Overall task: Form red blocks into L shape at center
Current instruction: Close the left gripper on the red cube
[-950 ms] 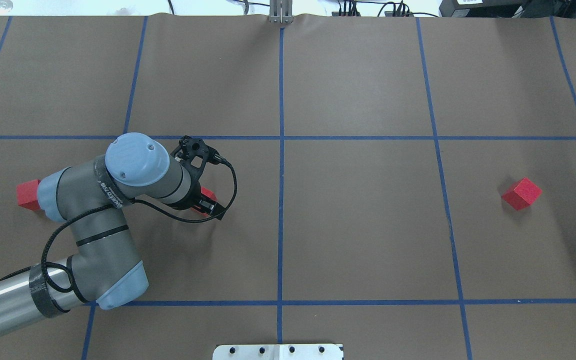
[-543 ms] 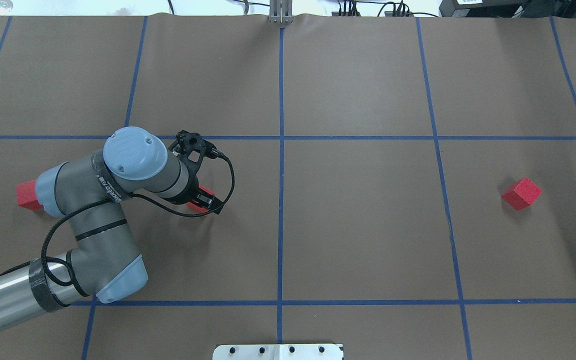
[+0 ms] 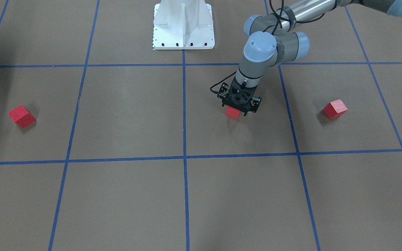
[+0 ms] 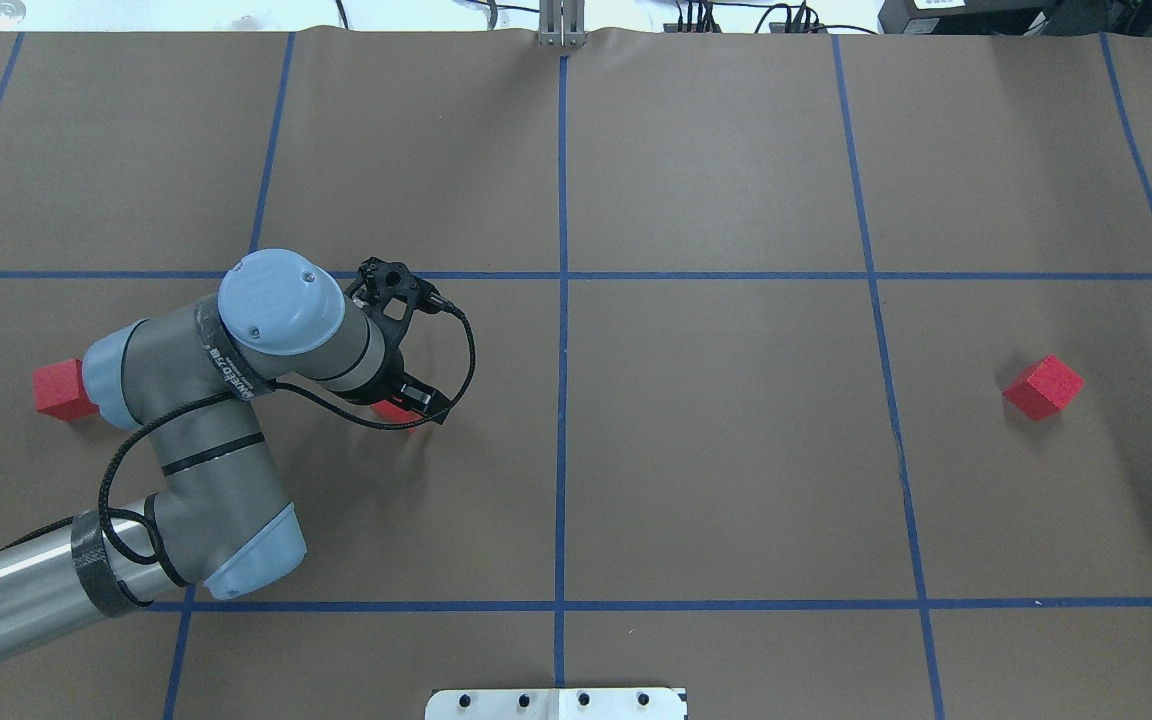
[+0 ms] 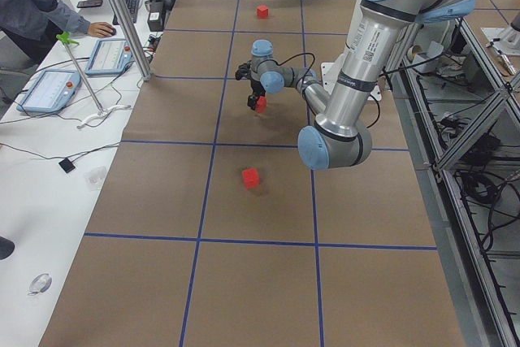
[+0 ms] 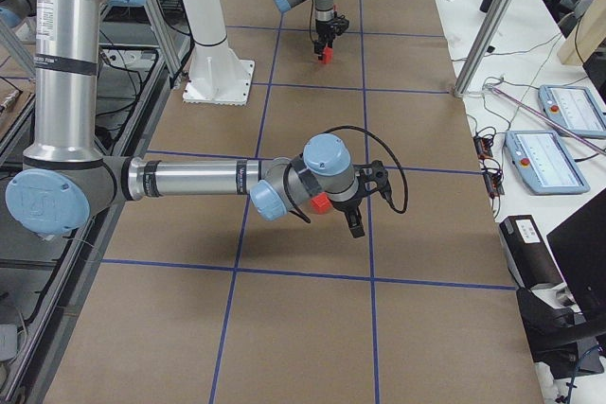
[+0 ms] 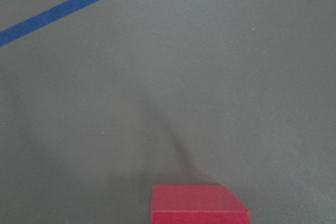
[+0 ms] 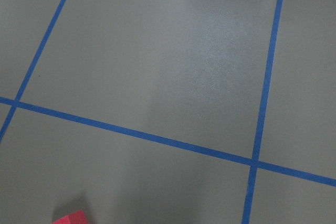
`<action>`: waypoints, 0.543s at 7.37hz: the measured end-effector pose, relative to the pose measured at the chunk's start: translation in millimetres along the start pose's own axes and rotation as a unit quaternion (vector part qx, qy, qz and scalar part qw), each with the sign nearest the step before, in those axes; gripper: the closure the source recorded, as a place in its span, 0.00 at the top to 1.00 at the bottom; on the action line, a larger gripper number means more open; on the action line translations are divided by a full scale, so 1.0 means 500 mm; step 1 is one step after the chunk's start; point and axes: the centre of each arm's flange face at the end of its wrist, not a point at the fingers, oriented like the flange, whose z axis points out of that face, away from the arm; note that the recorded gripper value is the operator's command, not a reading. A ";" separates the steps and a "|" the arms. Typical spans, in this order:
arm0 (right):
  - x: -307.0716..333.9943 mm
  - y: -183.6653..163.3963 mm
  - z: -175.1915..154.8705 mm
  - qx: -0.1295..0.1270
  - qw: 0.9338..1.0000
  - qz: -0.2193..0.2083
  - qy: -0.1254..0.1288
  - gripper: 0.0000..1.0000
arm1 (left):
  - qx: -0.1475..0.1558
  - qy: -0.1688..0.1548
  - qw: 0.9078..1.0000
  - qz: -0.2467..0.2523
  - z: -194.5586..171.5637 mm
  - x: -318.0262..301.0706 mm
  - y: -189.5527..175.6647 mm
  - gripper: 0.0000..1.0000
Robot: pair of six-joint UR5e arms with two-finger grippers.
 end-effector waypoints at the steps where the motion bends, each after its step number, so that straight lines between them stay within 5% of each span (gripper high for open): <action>1: 0.000 0.000 0.000 0.000 1.000 0.000 0.000 0.99 | 0.000 0.000 1.000 0.000 0.001 0.003 -0.002 0.81; 3: 0.000 0.000 0.000 0.000 1.000 0.000 0.000 0.99 | -0.005 -0.003 1.000 -0.001 0.010 0.000 0.000 0.07; 4: 0.000 0.000 0.000 0.000 1.000 0.000 0.000 0.99 | -0.013 -0.010 1.000 -0.004 0.012 -0.002 0.002 0.00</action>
